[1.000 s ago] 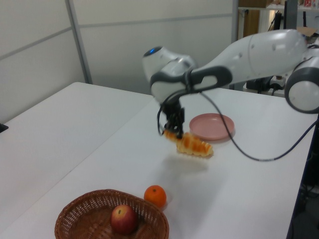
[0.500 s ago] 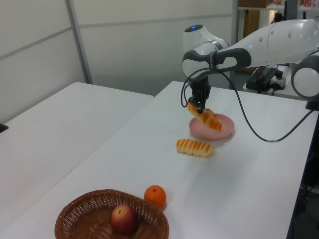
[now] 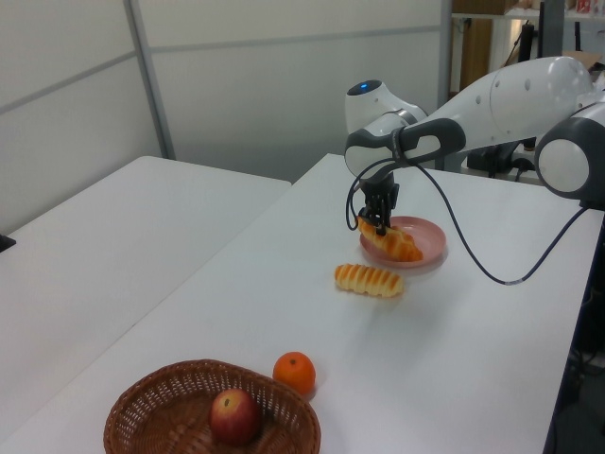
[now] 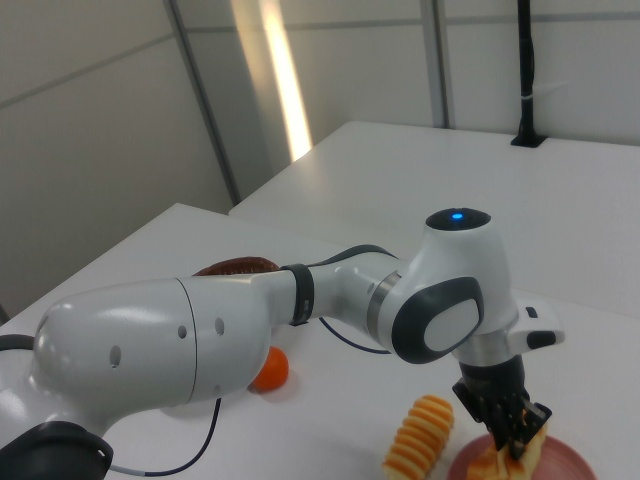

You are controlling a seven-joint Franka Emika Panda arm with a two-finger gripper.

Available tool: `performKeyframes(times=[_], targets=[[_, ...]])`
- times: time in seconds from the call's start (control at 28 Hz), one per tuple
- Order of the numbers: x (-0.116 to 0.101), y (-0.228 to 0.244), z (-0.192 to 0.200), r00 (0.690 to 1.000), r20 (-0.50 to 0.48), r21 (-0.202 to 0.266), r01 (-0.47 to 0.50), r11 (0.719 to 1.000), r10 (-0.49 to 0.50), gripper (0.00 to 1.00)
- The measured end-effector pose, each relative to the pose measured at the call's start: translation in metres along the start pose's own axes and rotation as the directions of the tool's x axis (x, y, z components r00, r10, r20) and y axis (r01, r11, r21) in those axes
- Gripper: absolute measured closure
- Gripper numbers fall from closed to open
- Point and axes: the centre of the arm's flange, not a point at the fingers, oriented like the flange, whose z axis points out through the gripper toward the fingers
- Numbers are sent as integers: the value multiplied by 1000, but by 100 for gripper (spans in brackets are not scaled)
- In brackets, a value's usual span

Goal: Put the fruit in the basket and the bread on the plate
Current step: 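Carry the braided roll onto the pink plate and open the gripper, then move to the orange and close the gripper around it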

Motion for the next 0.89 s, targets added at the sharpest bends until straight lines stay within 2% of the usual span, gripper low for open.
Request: performKeyframes(times=[0.07,0.21,0.25,0.39,0.43,0.57,0.64,0.71,0.89], targets=[[0,0,-1,1000,-1,-4,2,1000,-2,68],[0,5,-4,1000,-7,-4,-7,1000,7,56],[-1,8,-6,1000,-11,3,-16,1000,16,49],[-3,15,-18,998,-34,33,-46,998,47,37],[-3,15,-26,997,-48,43,-53,998,55,29],[-2,6,-57,993,-97,72,-54,996,61,15],[0,-13,-78,992,-117,91,-31,995,42,8],[-1,-46,-94,996,-91,106,14,994,-4,0],[-5,-141,-110,988,7,125,150,981,-152,0]])
